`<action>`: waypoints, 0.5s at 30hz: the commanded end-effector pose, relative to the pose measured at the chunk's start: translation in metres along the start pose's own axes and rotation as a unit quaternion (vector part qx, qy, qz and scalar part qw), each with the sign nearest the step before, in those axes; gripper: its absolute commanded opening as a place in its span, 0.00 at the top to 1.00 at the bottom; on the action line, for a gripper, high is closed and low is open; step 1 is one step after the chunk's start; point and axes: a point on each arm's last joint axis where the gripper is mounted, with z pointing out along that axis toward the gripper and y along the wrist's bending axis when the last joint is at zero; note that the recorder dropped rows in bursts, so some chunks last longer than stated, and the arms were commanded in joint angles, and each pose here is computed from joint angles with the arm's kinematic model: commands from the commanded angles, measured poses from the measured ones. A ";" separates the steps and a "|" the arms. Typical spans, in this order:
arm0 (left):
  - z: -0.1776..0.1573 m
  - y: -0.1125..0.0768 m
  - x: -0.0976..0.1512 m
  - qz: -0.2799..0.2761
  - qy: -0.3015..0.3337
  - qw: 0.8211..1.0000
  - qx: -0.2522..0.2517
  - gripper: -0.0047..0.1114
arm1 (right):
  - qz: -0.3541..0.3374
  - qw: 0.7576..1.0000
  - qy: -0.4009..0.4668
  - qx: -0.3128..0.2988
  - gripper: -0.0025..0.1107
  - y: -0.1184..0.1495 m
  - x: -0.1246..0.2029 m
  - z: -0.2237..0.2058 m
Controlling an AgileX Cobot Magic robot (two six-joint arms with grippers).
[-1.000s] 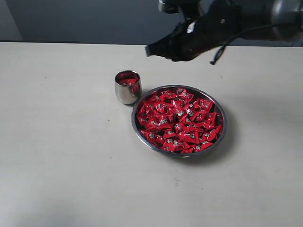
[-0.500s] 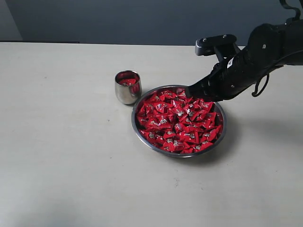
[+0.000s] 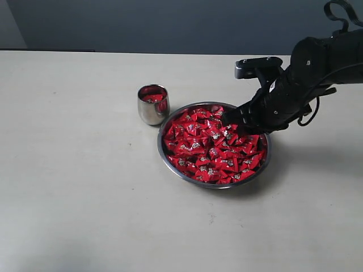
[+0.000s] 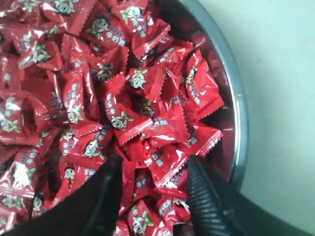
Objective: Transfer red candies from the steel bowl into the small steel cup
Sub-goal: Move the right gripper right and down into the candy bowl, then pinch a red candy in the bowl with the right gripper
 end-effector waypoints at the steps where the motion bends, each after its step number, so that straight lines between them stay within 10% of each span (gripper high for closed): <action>1: 0.000 0.000 0.000 -0.003 -0.005 1.000 0.003 0.96 | 0.042 0.999 -0.012 0.002 0.68 -0.003 -0.002 0.005; 15: 0.000 0.000 0.000 -0.003 -0.005 1.000 0.003 0.96 | 0.135 0.991 -0.005 -0.010 0.63 -0.003 0.001 0.036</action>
